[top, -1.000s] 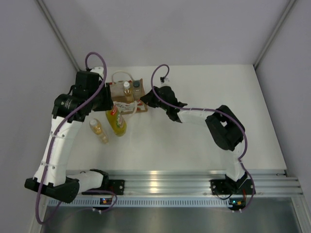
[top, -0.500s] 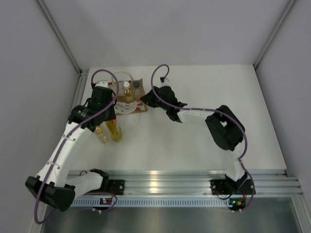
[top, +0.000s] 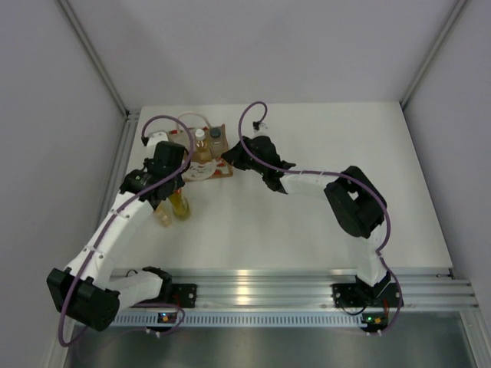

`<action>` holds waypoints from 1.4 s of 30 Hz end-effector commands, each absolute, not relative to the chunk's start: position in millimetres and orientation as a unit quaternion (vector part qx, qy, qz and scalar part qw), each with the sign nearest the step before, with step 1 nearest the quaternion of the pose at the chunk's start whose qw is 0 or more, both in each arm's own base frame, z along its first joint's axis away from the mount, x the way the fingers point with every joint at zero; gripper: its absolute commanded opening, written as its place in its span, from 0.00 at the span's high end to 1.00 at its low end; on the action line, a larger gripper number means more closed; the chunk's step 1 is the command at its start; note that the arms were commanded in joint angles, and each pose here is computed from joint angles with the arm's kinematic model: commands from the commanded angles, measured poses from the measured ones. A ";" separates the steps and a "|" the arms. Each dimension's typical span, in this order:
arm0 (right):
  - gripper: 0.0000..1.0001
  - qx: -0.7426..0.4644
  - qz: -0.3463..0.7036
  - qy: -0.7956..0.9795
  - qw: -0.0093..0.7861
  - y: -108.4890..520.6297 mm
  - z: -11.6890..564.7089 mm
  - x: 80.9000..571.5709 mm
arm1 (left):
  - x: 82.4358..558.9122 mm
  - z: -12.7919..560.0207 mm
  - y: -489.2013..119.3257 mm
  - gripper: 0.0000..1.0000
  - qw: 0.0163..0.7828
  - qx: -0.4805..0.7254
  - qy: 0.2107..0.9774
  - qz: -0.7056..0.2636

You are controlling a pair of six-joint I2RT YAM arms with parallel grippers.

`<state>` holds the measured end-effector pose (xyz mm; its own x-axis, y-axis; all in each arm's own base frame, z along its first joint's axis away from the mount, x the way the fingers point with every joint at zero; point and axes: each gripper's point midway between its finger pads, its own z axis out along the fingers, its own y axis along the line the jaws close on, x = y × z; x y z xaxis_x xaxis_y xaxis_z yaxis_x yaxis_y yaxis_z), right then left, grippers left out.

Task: Take the personal care products out of the canvas bag

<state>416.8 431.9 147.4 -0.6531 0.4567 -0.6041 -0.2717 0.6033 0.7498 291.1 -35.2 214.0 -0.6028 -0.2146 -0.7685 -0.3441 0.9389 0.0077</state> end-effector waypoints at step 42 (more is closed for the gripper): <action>1.00 0.061 0.409 0.834 0.365 416.9 107.5 402.4 | 334.2 302.9 -64.8 0.02 0.517 -0.157 0.841 -0.033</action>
